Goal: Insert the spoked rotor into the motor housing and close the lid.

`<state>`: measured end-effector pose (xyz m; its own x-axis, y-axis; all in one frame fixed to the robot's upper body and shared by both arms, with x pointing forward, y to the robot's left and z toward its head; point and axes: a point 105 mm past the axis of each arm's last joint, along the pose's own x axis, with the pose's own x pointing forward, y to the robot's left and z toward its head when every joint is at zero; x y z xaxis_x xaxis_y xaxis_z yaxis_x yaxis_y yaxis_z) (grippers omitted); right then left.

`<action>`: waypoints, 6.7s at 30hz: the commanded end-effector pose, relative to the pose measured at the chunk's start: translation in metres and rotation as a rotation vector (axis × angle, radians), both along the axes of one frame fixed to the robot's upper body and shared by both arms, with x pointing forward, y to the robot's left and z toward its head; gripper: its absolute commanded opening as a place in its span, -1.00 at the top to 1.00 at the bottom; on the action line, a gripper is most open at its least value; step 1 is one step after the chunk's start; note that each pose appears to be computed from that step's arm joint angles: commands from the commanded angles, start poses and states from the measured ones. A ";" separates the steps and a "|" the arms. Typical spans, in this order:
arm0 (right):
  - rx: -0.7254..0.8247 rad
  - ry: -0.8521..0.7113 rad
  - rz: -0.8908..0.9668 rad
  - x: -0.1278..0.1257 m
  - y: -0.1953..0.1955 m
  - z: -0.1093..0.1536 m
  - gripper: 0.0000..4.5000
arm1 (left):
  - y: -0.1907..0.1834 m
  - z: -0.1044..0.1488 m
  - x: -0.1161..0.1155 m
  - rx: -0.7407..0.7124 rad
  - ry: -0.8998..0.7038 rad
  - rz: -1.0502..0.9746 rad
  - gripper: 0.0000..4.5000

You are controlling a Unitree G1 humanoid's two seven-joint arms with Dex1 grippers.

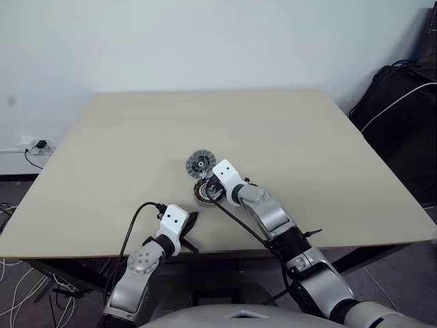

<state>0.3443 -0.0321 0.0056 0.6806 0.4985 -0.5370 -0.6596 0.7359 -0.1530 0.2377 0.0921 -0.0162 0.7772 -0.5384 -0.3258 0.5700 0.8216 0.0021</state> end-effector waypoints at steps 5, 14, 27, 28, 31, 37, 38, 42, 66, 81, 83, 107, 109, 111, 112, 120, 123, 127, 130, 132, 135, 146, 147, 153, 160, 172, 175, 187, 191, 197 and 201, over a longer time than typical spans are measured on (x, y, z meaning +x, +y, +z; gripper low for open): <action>0.019 -0.026 0.021 0.002 0.005 0.010 0.99 | -0.002 0.016 0.005 -0.020 -0.057 -0.006 1.00; 0.010 0.015 0.053 -0.006 0.005 0.003 0.99 | -0.003 0.015 0.007 -0.018 -0.055 -0.015 1.00; 0.027 0.008 0.076 -0.009 0.005 0.005 0.99 | -0.006 0.014 0.008 -0.021 -0.051 -0.023 1.00; 0.030 0.005 0.076 -0.009 0.006 0.005 0.99 | -0.006 0.013 0.008 -0.021 -0.051 -0.024 1.00; 0.038 -0.002 0.074 -0.009 0.007 0.007 0.99 | -0.006 0.013 0.007 -0.021 -0.051 -0.024 1.00; 0.065 -0.024 0.081 -0.008 0.013 0.013 0.99 | -0.005 0.013 0.006 -0.020 -0.048 -0.024 1.00; 0.074 -0.030 0.083 -0.008 0.014 0.015 0.99 | -0.005 0.013 0.005 -0.020 -0.048 -0.023 1.00; 0.115 -0.056 0.099 -0.008 0.022 0.024 0.99 | -0.005 0.013 0.005 -0.019 -0.045 -0.023 1.00; 0.050 -0.030 0.049 -0.005 0.017 0.012 0.99 | -0.006 0.014 0.005 -0.023 -0.047 -0.020 1.00; 0.047 0.007 0.076 -0.010 0.021 0.003 0.99 | -0.004 0.014 0.003 -0.023 -0.047 -0.013 1.00; 0.055 0.007 0.089 -0.011 0.023 0.003 0.99 | -0.004 0.014 0.004 -0.024 -0.046 -0.012 1.00; 0.206 -0.195 -0.119 0.005 -0.027 0.046 0.99 | 0.002 0.017 0.005 -0.002 -0.080 0.026 1.00; 0.227 -0.198 -0.192 0.002 -0.051 0.050 0.99 | 0.005 0.017 0.006 0.002 -0.086 0.040 1.00; 0.237 -0.193 -0.269 -0.003 -0.077 0.051 0.82 | 0.007 0.018 0.007 0.000 -0.090 0.058 1.00; 0.238 -0.190 -0.301 -0.007 -0.089 0.052 0.75 | 0.008 0.018 0.008 -0.002 -0.092 0.066 1.00; 0.279 -0.106 -0.540 -0.041 -0.152 0.044 -0.40 | 0.007 0.019 0.012 -0.019 -0.088 0.060 1.00; 0.433 0.029 -0.633 -0.053 -0.148 0.036 -0.81 | 0.005 0.018 0.012 -0.022 -0.079 0.044 1.00; 0.737 0.212 -0.667 -0.062 -0.126 0.037 -0.96 | 0.003 0.017 0.013 -0.027 -0.072 0.029 1.00; 0.883 0.325 -0.700 -0.061 -0.116 0.034 -0.96 | 0.001 0.017 0.012 -0.028 -0.066 0.019 1.00; 0.924 0.368 -0.701 -0.061 -0.111 0.033 -0.96 | 0.001 0.017 0.012 -0.029 -0.064 0.018 1.00; 0.952 0.407 -0.719 -0.058 -0.110 0.029 -0.96 | 0.002 0.016 0.011 -0.030 -0.061 0.021 1.00; 1.014 0.489 -0.714 -0.051 -0.099 0.018 -0.96 | 0.004 0.016 0.008 -0.032 -0.061 0.039 1.00; 1.029 0.498 -0.715 -0.050 -0.098 0.018 -0.96 | 0.004 0.016 0.008 -0.032 -0.061 0.038 1.00; 1.159 0.545 -0.741 -0.042 -0.095 0.013 -0.96 | 0.003 0.017 0.009 -0.034 -0.062 0.028 1.00; 1.229 0.586 -0.788 -0.038 -0.096 0.004 -0.72 | 0.003 0.019 0.010 -0.032 -0.065 0.023 1.00; 1.110 0.631 -0.822 -0.054 -0.099 -0.015 0.81 | 0.004 0.018 0.010 -0.032 -0.065 0.033 1.00; 1.076 0.638 -0.826 -0.059 -0.100 -0.018 0.81 | 0.005 0.017 0.010 -0.030 -0.061 0.034 1.00; 1.301 0.469 -0.666 -0.042 -0.077 0.031 0.81 | 0.003 0.017 0.008 -0.031 -0.058 0.025 1.00; 1.371 0.432 -0.567 -0.034 -0.054 0.051 0.81 | 0.003 0.018 0.007 -0.032 -0.065 0.025 1.00; 1.371 0.487 -0.440 -0.029 -0.015 0.059 0.81 | 0.004 0.019 0.006 -0.030 -0.067 0.027 1.00; 1.362 0.560 -0.392 -0.028 0.005 0.055 0.81 | 0.006 0.019 0.005 -0.030 -0.067 0.034 1.00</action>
